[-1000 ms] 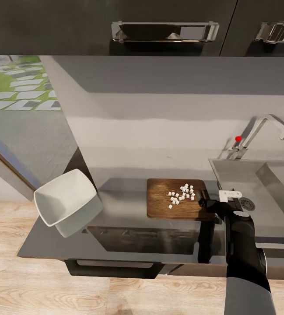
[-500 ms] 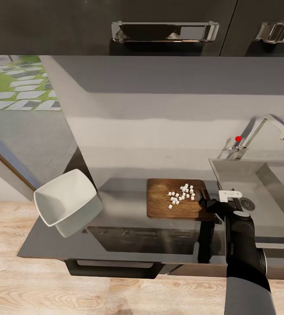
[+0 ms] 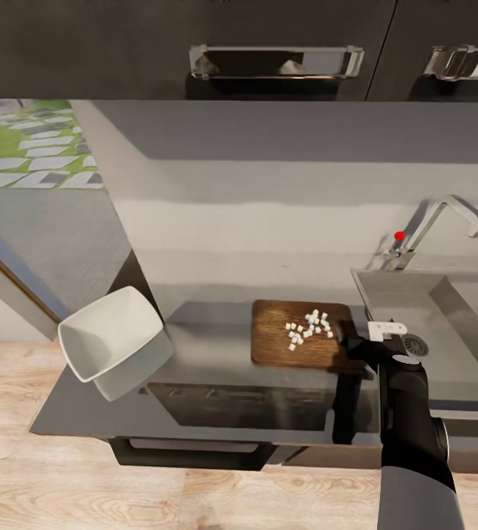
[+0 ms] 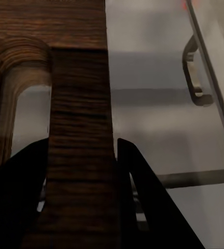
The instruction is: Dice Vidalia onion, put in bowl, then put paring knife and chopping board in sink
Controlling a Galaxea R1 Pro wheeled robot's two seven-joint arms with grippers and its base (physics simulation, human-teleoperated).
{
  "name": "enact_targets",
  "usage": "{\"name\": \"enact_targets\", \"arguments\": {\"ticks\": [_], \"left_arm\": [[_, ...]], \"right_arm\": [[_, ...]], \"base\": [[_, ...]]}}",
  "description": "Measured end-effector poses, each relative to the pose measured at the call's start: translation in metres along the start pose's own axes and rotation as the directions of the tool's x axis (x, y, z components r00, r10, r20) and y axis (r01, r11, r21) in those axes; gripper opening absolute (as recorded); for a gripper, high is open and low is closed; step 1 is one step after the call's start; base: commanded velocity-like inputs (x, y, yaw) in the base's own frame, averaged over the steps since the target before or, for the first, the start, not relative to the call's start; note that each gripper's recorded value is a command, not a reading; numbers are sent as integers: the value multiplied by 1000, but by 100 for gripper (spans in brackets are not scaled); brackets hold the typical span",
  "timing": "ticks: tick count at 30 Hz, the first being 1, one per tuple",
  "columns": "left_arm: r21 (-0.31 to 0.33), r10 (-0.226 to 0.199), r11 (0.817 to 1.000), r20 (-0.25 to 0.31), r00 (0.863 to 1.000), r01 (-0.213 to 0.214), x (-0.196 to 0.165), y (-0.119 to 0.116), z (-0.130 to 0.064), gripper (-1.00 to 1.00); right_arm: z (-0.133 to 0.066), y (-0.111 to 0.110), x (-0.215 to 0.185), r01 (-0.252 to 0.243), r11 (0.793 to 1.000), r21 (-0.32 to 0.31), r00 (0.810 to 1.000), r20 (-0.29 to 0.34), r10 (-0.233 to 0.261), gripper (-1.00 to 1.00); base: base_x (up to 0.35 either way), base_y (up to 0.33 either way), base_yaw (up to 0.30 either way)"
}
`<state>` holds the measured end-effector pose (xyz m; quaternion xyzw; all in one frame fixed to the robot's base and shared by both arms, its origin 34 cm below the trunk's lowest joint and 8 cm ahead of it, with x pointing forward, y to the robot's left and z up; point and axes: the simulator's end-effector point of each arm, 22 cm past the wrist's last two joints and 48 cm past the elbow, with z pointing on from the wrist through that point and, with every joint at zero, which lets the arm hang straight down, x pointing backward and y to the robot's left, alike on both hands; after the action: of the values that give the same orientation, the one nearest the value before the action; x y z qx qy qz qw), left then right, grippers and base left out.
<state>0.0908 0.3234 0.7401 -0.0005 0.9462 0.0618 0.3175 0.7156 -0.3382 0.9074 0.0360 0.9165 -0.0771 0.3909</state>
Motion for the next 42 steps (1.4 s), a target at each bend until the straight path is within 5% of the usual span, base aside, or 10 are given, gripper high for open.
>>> {"name": "enact_targets", "arguments": {"ticks": [42], "left_arm": [[-1, -8, 1000, 65, 998, 8, -13, -2, 11, 100]], "right_arm": [[-24, -10, -31, 14, 999, 29, 998, 57, -15, -100]], "base": [[0, -70, 0]]}}
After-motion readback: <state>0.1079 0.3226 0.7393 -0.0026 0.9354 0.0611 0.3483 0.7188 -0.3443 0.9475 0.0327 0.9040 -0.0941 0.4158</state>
